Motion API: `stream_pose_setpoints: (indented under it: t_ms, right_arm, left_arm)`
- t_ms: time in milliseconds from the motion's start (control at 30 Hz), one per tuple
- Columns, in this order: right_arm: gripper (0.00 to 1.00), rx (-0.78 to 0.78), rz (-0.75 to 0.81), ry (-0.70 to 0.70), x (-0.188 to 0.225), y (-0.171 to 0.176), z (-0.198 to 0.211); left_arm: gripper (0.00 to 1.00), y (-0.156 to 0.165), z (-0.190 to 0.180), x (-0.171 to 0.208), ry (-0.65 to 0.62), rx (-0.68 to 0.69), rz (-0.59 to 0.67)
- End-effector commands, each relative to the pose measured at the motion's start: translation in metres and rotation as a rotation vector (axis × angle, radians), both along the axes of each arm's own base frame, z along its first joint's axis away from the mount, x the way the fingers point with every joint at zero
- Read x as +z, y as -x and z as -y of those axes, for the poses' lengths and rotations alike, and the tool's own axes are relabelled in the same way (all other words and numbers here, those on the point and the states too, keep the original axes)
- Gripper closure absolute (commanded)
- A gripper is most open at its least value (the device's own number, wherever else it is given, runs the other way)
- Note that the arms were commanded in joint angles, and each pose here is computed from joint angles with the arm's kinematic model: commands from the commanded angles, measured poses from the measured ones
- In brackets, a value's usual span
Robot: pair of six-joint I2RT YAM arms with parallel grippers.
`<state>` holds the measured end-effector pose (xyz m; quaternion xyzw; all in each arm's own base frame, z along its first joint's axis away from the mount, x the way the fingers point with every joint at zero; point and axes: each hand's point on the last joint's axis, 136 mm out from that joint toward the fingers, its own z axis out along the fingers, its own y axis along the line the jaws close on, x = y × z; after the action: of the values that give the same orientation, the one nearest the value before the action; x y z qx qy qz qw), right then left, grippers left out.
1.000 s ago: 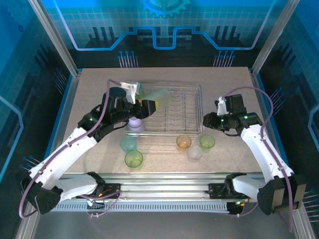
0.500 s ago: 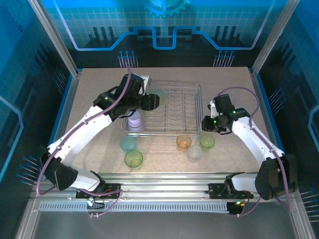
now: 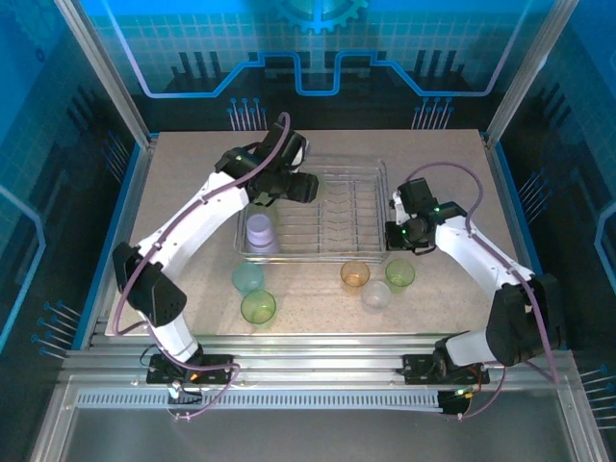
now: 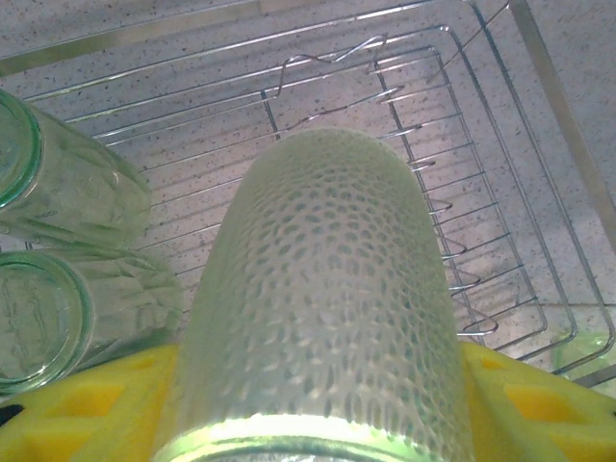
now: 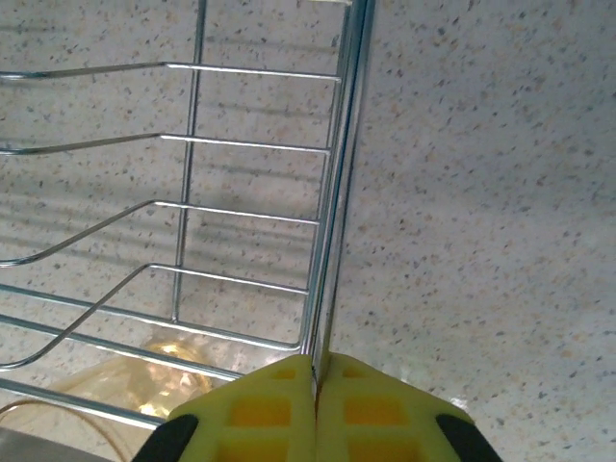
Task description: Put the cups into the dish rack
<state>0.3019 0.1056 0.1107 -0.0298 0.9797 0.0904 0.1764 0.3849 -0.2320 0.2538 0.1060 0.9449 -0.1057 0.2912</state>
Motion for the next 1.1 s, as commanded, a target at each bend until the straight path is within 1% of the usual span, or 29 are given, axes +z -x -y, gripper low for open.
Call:
stream_pose_setpoints:
  t_ms: [0, 67, 133, 367, 600, 933, 1067]
  right_arm:
    - [1.00, 0.060, -0.002, 0.051, 0.001, 0.001, -0.005]
    - [1.00, 0.063, -0.013, 0.074, -0.001, 0.005, -0.004]
    - [1.00, 0.068, -0.019, 0.081, -0.004, 0.009, -0.004]
    - [1.00, 0.077, -0.029, 0.110, -0.005, 0.019, -0.005]
    - [1.00, 0.094, -0.029, 0.136, -0.002, 0.023, -0.006]
    - [1.00, 0.105, -0.033, 0.158, -0.002, 0.029, -0.012]
    - [1.00, 0.112, -0.035, 0.171, 0.000, 0.030, -0.014]
  left_arm:
    - [0.71, -0.009, -0.014, -0.004, -0.042, 0.030, -0.049]
    - [0.71, -0.013, -0.015, -0.015, -0.052, 0.039, -0.101]
    - [0.71, -0.017, -0.018, -0.021, -0.080, 0.043, -0.126]
    - [0.71, -0.028, -0.027, -0.039, -0.189, 0.067, -0.170]
    - [0.70, -0.036, -0.022, -0.044, -0.205, 0.062, -0.175]
    - [0.71, -0.043, -0.018, -0.062, -0.250, 0.040, -0.215]
    - [0.69, -0.046, -0.017, -0.070, -0.268, 0.034, -0.232]
